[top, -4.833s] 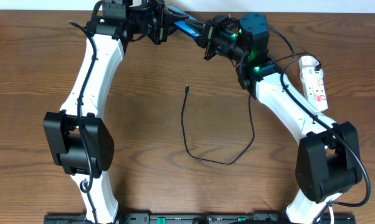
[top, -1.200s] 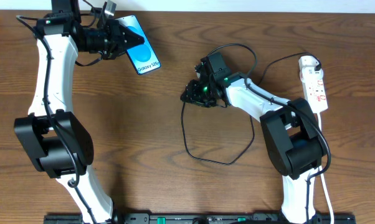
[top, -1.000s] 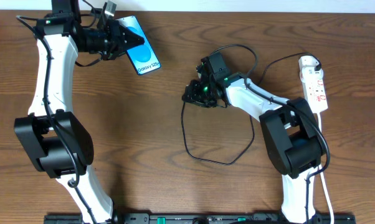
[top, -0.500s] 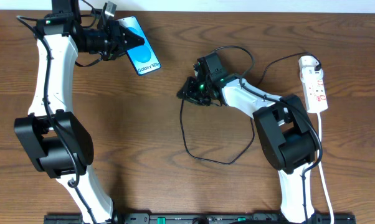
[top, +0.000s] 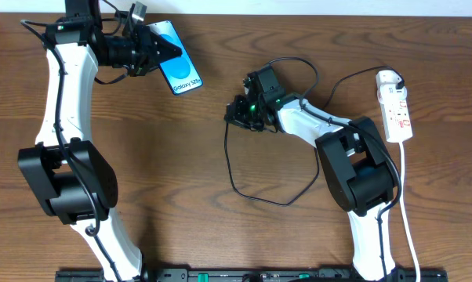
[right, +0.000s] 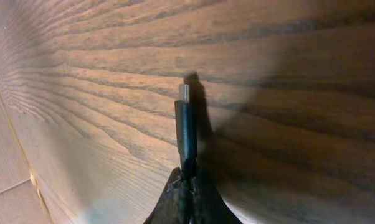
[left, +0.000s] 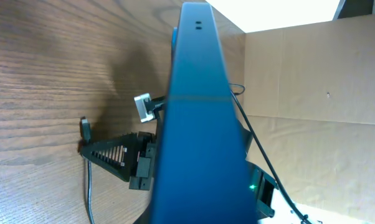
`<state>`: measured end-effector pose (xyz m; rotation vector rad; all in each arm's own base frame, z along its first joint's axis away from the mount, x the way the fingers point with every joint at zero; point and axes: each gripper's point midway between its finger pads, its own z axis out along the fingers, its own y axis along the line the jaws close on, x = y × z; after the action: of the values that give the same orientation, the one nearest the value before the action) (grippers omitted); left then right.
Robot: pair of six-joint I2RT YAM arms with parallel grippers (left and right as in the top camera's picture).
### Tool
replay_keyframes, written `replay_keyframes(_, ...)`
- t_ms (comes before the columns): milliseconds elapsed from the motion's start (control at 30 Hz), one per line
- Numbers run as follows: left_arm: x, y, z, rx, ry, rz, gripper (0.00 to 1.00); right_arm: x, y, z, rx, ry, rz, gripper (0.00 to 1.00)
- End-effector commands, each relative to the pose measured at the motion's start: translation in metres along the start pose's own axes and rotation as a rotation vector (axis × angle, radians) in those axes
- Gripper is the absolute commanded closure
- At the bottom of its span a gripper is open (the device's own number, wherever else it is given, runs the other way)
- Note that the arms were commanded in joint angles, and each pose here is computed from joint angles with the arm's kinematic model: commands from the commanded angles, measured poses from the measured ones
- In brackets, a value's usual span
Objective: Plug charger to phone and switch on socket
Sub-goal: 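Lower the right gripper and grasp the black cable's USB-C end, then lift the cable end with the right gripper toward the held phone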
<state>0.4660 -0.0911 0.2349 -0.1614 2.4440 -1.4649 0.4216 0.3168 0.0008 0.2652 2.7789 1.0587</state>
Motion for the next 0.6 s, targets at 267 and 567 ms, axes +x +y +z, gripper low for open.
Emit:
replay_keyframes(267,0.004,-0.014,-0.005,0.041,0.01,0.021,0.92,-0.008,-0.057,0.001,-0.011,0.071,-0.06,0.99)
replay_keyframes(567,0.004,-0.014,-0.005,0.043,0.01,0.021,0.93,-0.007,0.01,-0.072,-0.561,0.196,-0.339,0.99)
